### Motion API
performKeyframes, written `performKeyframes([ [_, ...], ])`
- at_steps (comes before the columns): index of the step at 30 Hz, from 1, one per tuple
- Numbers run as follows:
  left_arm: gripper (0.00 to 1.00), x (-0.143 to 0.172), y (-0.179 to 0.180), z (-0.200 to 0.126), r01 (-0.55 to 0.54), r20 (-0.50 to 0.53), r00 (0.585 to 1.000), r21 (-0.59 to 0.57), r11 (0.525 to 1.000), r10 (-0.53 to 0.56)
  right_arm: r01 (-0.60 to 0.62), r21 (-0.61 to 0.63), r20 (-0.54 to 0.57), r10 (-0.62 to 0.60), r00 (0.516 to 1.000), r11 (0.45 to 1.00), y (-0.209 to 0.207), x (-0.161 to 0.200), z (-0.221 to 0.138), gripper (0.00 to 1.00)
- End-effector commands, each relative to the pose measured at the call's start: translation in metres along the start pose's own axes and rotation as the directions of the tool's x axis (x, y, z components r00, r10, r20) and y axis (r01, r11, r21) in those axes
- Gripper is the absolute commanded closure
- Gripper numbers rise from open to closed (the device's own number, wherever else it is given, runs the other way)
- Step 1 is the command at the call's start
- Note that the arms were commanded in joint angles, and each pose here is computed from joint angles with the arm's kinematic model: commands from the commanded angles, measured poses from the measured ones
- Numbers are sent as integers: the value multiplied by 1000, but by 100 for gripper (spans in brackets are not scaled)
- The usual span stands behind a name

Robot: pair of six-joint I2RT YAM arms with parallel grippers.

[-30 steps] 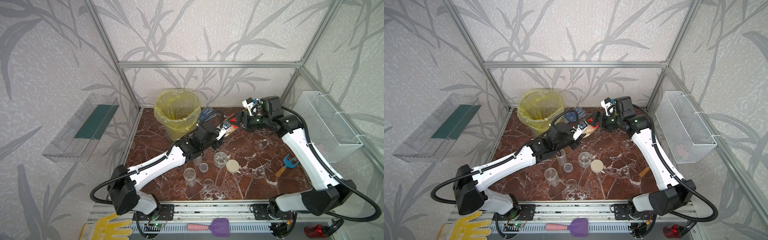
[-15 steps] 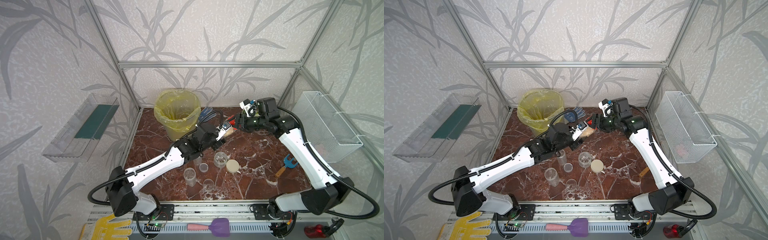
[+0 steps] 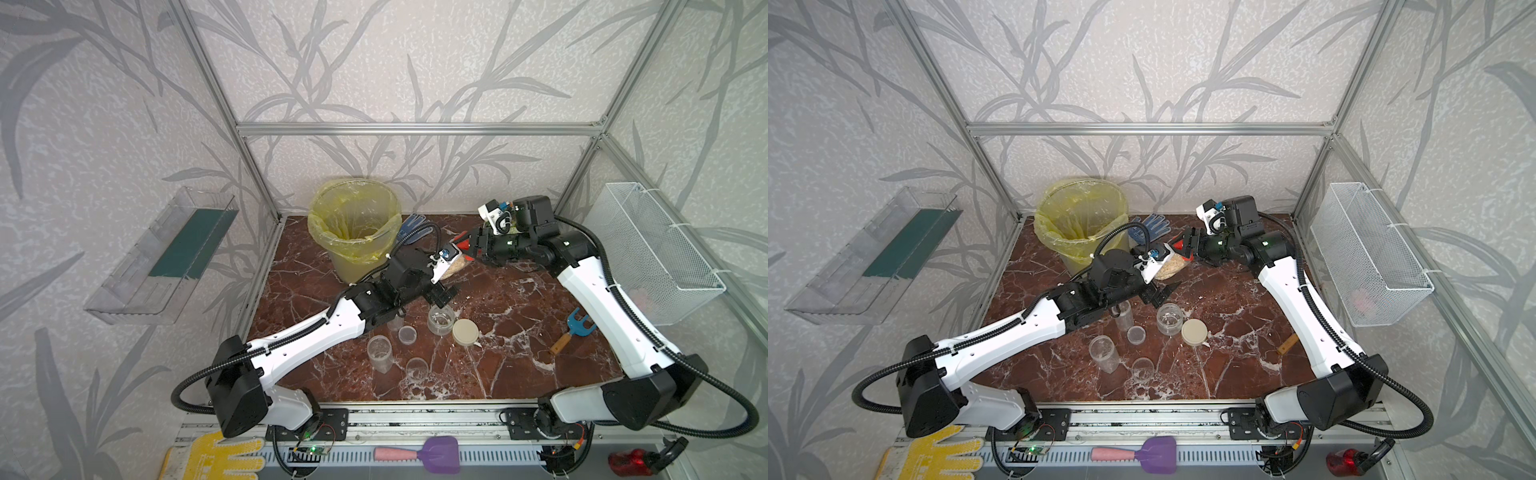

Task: Empty expired oatmeal from jars
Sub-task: Unscrew the lid from the jar.

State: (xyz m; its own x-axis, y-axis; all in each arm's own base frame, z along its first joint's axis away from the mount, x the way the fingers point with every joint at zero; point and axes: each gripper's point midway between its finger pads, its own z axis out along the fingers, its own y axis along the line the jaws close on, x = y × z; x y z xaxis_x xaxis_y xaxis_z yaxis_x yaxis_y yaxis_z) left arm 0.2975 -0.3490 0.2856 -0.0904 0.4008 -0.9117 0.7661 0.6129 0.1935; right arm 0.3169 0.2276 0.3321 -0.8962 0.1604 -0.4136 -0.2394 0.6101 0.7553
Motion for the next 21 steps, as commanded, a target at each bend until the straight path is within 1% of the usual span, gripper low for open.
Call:
performKeyframes([
  [1,1,-16,4,2,-23,44,999,-18,1000,24,32,-109,40,-28,999,994,34,0,-20,77],
  [4,1,-20,3,4,-17,68,997,-11,1000,18,24,-124,34,-20,999,992,37,3,-23,77],
  [13,7,-28,0,4,-1,106,994,6,1000,0,5,-151,26,-1,1000,989,39,9,-25,77],
  [17,15,-30,-2,5,7,114,993,16,1000,-8,1,-157,18,2,1000,988,39,12,-25,77],
  [20,23,-28,-2,8,9,102,995,21,1000,-11,1,-172,18,2,1000,985,42,13,-27,77],
  [21,27,-27,-2,9,10,97,995,20,1000,-12,-1,-175,15,4,1000,985,42,14,-27,77],
])
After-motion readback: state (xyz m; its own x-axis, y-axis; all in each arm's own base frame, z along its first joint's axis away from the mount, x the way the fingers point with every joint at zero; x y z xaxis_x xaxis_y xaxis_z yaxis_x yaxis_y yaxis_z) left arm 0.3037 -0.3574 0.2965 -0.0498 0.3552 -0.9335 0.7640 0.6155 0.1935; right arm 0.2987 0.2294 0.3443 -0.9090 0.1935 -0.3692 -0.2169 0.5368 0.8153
